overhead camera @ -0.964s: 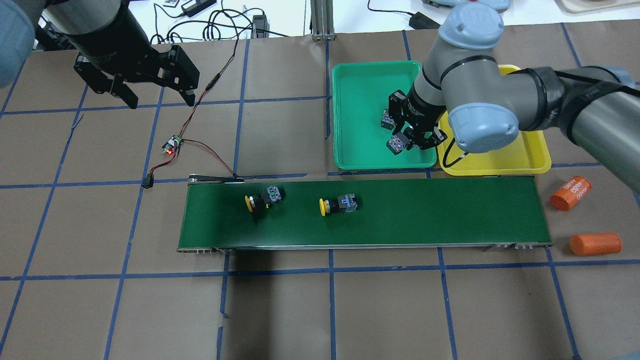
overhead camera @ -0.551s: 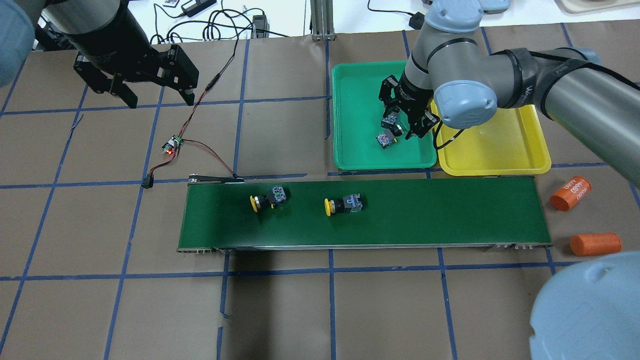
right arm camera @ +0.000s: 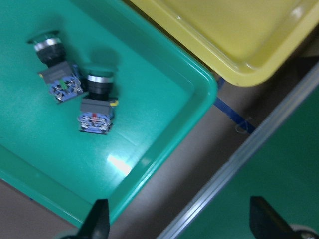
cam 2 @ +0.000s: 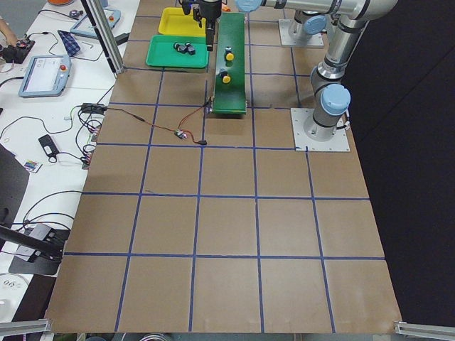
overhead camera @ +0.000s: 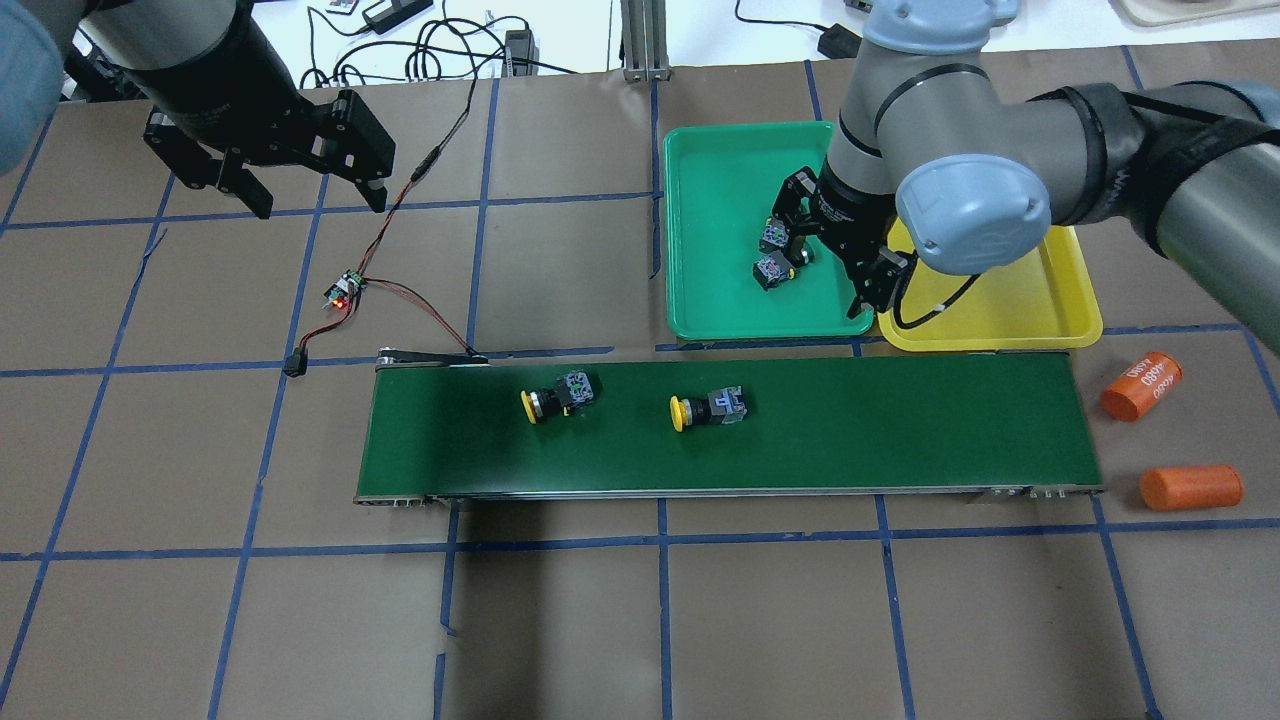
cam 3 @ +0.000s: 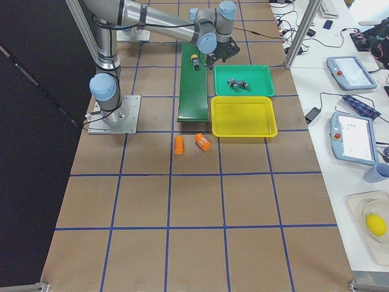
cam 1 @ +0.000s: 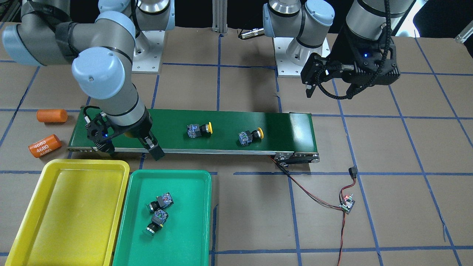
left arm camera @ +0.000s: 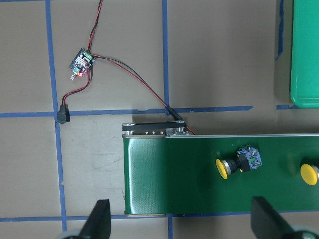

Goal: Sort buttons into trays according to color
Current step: 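Move the right gripper back to the belt and grasp a yellow-capped button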

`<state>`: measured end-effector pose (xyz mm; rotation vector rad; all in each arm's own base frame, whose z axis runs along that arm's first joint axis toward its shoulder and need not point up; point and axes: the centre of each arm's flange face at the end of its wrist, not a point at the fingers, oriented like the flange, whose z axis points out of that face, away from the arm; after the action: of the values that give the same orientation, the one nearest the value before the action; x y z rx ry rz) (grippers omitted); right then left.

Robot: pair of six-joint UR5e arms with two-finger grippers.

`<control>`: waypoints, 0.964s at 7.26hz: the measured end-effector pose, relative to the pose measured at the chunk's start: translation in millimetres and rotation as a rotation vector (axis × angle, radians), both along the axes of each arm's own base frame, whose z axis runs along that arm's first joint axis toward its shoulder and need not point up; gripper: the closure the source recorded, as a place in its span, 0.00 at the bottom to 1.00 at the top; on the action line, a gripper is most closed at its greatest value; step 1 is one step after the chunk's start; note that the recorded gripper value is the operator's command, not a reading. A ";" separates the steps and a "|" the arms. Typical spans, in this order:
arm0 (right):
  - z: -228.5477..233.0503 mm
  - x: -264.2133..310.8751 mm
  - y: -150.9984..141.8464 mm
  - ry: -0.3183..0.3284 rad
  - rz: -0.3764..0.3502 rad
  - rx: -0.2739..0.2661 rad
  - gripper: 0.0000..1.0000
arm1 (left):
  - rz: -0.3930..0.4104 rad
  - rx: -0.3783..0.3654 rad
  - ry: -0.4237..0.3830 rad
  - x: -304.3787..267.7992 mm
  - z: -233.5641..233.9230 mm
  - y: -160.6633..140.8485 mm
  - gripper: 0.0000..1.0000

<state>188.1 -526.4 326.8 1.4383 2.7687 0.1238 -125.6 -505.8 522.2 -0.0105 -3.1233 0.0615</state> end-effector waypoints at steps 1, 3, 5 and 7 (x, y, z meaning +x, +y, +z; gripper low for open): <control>-9.8 4.6 27.7 -0.009 -0.034 0.009 0.00 | 0.000 0.001 0.000 -0.2 -0.3 0.5 0.00; -33.4 27.9 56.3 -0.038 -0.067 -0.007 0.01 | 0.001 0.000 0.000 -0.3 -0.3 1.1 0.00; -47.5 44.7 67.9 -0.040 -0.095 0.011 0.00 | 0.002 0.001 0.000 -0.3 -0.8 1.2 0.00; -64.1 45.9 79.1 -0.025 -0.135 0.049 0.18 | 0.002 0.001 -0.001 -0.3 -1.0 1.0 0.00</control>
<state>234.0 -447.3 262.6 1.6178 2.6568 0.2069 -125.9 -504.8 521.3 -0.0068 -3.1239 0.0602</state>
